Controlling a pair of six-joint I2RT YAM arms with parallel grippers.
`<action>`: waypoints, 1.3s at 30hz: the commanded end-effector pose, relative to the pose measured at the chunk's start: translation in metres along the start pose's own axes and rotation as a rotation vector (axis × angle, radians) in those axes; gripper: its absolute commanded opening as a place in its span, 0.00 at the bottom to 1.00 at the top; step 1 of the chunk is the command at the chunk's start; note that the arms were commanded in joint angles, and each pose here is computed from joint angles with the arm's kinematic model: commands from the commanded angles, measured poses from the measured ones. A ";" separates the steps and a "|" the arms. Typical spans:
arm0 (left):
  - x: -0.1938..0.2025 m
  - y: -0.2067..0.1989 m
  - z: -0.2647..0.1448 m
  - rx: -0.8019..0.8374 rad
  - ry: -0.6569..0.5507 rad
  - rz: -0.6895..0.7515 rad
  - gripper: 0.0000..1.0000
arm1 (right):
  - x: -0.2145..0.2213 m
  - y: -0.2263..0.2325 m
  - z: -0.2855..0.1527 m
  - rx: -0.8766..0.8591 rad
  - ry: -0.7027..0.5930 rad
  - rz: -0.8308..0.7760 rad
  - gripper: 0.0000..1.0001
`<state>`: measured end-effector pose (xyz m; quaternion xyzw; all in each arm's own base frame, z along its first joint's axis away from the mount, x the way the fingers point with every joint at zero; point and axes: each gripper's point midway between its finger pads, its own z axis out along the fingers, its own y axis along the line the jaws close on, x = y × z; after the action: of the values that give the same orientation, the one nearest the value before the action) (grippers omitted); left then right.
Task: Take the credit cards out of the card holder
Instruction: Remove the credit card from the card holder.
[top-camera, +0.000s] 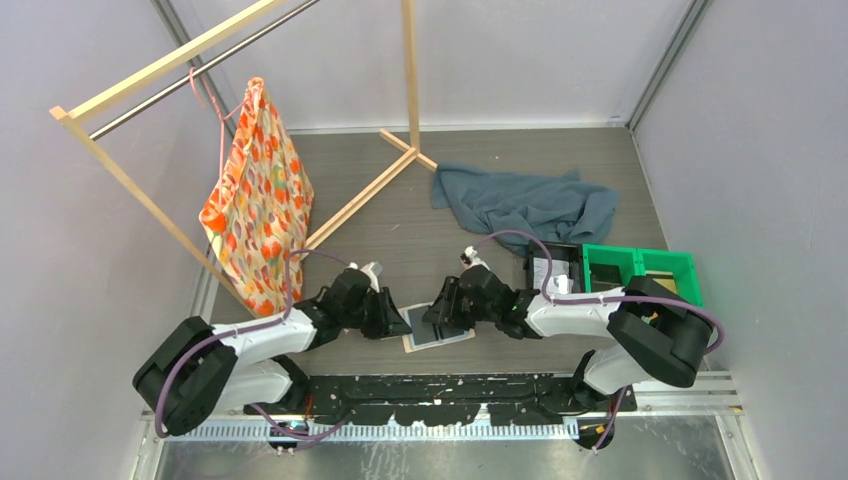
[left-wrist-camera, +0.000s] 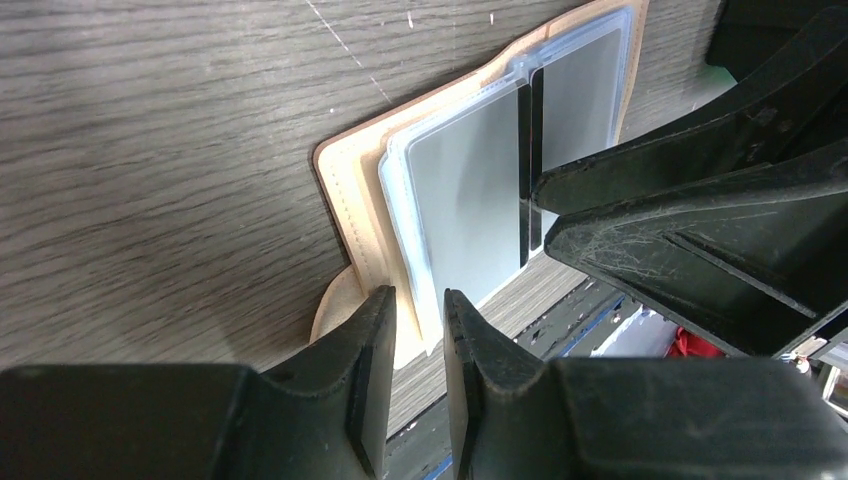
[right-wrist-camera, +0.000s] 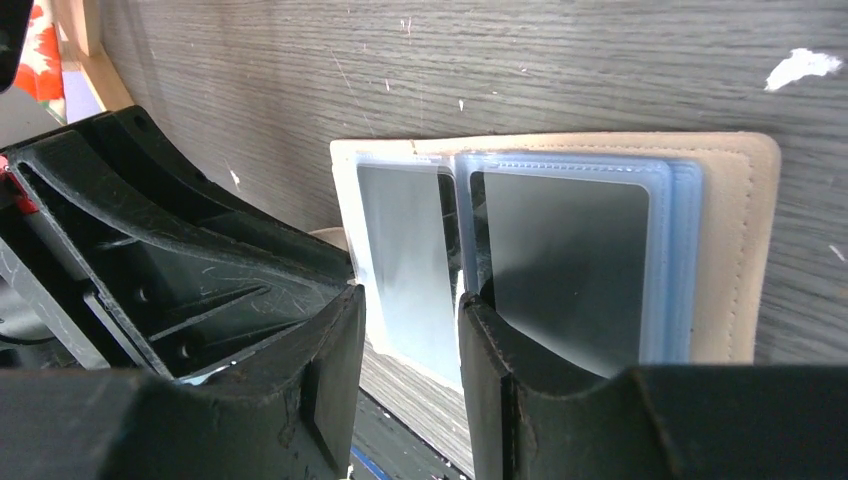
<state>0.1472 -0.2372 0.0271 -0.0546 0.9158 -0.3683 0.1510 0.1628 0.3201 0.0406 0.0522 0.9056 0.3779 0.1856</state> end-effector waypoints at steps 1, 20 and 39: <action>-0.006 0.004 0.005 -0.010 -0.024 0.001 0.26 | -0.009 0.006 0.000 -0.042 -0.032 0.015 0.44; -0.014 0.005 0.007 -0.024 -0.042 0.005 0.14 | 0.002 -0.022 0.008 -0.022 -0.033 0.087 0.30; -0.009 0.010 0.027 -0.039 0.033 0.009 0.01 | -0.001 -0.022 0.000 -0.087 -0.071 0.146 0.18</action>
<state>0.1589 -0.2515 0.0197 -0.0515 0.9148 -0.3811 0.1235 0.1700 0.3048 0.0235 0.1252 0.8764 0.4217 0.1959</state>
